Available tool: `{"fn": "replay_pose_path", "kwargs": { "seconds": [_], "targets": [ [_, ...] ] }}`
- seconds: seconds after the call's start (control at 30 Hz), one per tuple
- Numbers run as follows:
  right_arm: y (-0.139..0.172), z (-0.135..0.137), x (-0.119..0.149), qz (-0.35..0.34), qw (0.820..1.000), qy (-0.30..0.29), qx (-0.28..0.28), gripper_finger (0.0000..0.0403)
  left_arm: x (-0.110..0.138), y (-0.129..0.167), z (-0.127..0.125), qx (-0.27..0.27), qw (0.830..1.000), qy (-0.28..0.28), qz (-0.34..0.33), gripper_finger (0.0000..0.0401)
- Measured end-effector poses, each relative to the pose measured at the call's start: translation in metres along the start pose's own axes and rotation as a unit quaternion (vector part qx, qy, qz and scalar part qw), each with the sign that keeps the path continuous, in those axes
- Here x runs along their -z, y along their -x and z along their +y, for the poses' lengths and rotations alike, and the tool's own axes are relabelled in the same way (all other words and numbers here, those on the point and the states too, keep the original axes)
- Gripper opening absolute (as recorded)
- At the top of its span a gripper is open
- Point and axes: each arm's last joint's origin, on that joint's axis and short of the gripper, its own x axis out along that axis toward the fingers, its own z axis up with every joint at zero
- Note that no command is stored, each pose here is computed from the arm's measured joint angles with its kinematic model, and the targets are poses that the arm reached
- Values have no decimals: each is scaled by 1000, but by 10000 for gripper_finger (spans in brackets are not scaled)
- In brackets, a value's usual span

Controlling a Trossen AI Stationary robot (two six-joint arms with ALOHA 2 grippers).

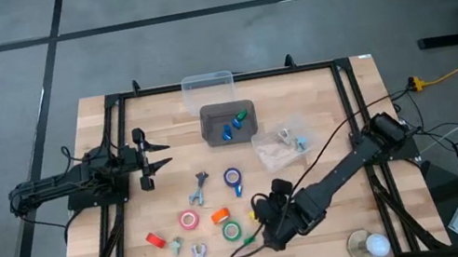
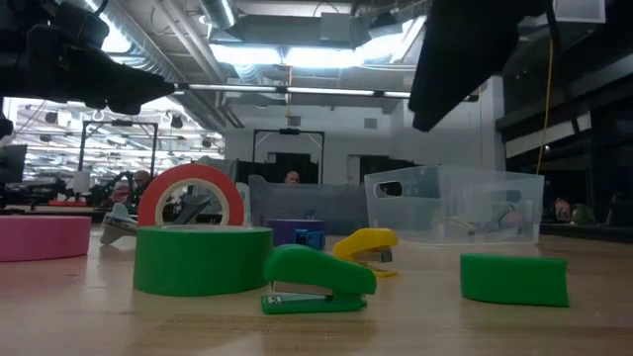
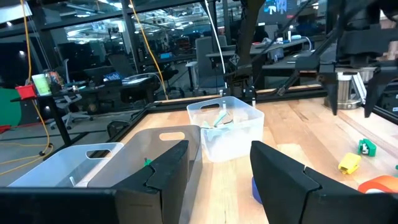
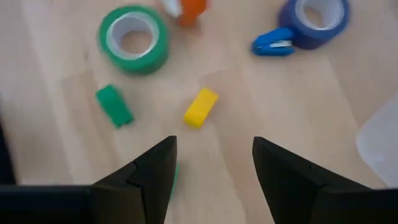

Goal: Pick and place Stapler, Stapler remover, tape
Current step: Put the yellow stapler into the black bin

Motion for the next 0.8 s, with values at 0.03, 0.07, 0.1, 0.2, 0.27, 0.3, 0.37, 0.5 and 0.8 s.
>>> {"fn": "replay_pose_path", "kwargs": {
  "seconds": [0.03, 0.07, 0.1, 0.2, 0.27, 0.3, 0.37, 0.5, 0.8],
  "targets": [
    [-1, -1, 0, -3, 1000, -12, 4, 216, 0, 0, 0, 0, 1000, 0, 0, 169],
    [-2, -1, 1, -4, 1000, -20, 5, 216, 0, 0, 0, 0, 1000, 0, 0, 169],
    [-4, -2, 1, -3, 1000, -24, 7, 216, 0, 0, 0, 0, 1000, 0, 0, 169],
    [-11, -3, 3, -8, 1000, -30, 1, 216, 0, 0, 0, 0, 1000, 0, 0, 169],
    [-15, -2, 4, -16, 999, -43, -7, 216, 0, 0, 0, 0, 1000, 0, 0, 169],
    [-17, -2, 5, -18, 998, -52, -11, 216, 0, 0, 0, 0, 1000, 0, 0, 169],
    [-21, -2, 7, -23, 997, -67, -15, 216, 0, 0, 0, 0, 1000, 0, 0, 169],
    [-23, -2, 8, -31, 997, -68, -15, 216, 0, 0, 0, 0, 1000, 0, 0, 169],
    [-22, -2, 8, -44, 995, -91, -9, 247, 0, 0, 0, 0, 1000, 0, 0, 169]
  ]
}}
